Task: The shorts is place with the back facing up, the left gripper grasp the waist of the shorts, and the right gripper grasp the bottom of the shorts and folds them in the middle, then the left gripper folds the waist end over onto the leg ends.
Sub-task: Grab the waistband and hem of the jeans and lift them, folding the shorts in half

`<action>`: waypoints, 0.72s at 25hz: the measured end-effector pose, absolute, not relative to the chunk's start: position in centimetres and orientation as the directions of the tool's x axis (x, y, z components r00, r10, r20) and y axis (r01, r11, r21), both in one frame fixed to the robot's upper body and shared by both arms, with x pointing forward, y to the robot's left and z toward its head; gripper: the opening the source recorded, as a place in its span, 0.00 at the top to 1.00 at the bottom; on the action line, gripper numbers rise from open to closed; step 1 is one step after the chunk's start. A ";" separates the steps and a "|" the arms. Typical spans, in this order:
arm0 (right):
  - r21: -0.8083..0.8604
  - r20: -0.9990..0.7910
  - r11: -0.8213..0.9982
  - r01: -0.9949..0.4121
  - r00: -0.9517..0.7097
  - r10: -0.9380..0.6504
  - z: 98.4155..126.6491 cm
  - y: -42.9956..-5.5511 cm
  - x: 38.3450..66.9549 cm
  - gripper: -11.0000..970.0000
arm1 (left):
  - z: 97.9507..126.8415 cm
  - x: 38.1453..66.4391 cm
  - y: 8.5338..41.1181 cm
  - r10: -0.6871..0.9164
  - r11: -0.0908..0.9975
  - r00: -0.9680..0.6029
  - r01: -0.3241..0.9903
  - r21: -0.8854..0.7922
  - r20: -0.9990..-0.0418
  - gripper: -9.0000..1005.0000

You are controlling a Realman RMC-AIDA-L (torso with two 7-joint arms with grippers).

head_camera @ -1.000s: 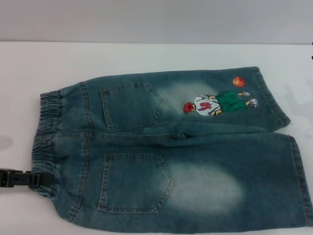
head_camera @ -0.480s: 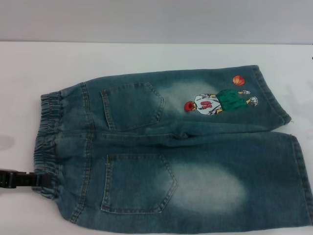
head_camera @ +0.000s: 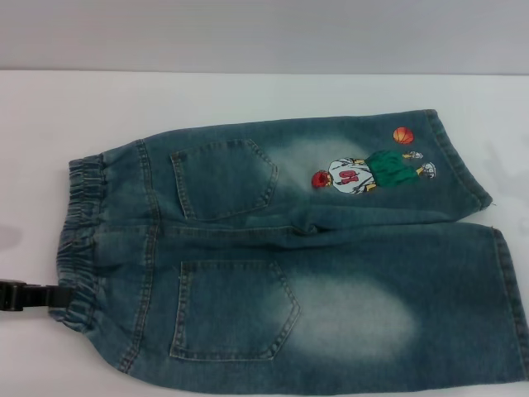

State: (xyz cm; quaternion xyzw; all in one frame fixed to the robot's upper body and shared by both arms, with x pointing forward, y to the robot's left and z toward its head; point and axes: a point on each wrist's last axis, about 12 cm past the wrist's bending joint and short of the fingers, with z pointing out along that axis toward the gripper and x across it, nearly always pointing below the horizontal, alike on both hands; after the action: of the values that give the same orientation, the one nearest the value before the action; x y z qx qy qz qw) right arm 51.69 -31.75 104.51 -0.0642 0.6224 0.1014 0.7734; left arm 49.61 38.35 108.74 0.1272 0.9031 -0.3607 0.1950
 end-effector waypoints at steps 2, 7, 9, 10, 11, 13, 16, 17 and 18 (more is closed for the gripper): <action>0.027 -0.976 0.971 -0.237 0.205 0.077 104.5 -31.7 51.7 0.35 | 108.7 49.7 38.3 0.089 0.707 -0.891 0.371 -0.602 -0.444 0.88; 0.026 -0.975 0.970 -0.240 0.207 0.077 104.6 -31.7 51.8 0.35 | 108.9 49.7 38.4 0.081 0.708 -0.891 0.367 -0.604 -0.446 0.93; 0.026 -0.975 0.970 -0.240 0.207 0.078 104.6 -31.6 51.9 0.35 | 109.0 49.8 38.4 0.075 0.707 -0.890 0.366 -0.605 -0.450 0.94; 0.026 -0.975 0.970 -0.241 0.207 0.078 104.6 -31.6 51.9 0.35 | 109.0 49.8 38.5 0.069 0.707 -0.889 0.364 -0.606 -0.453 0.94; 0.026 -0.975 0.970 -0.241 0.207 0.078 104.6 -31.6 51.9 0.35 | 109.1 49.8 38.6 0.060 0.708 -0.887 0.361 -0.607 -0.458 0.94; 0.026 -0.975 0.970 -0.242 0.209 0.078 104.7 -31.6 52.0 0.35 | 109.3 50.0 38.9 0.033 0.711 -0.881 0.352 -0.608 -0.471 0.94; 0.021 -0.976 0.967 -0.255 0.206 0.075 104.7 -31.4 52.1 0.35 | 109.7 50.2 39.3 -0.013 0.714 -0.868 0.339 -0.613 -0.496 0.94; 0.017 -0.977 0.965 -0.263 0.203 0.072 104.7 -31.2 52.3 0.35 | 109.9 50.3 39.5 -0.029 0.715 -0.863 0.335 -0.614 -0.504 0.94; 0.011 -0.978 0.961 -0.277 0.198 0.068 104.7 -31.0 52.5 0.35 | 110.1 50.5 39.7 -0.050 0.715 -0.856 0.330 -0.616 -0.515 0.94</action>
State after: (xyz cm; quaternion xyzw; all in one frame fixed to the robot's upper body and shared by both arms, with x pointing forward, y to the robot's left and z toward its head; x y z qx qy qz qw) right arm 52.46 -30.96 104.74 -0.0840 0.6234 0.1122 0.7693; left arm 50.47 39.66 110.06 0.0787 0.8898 -0.3689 0.2569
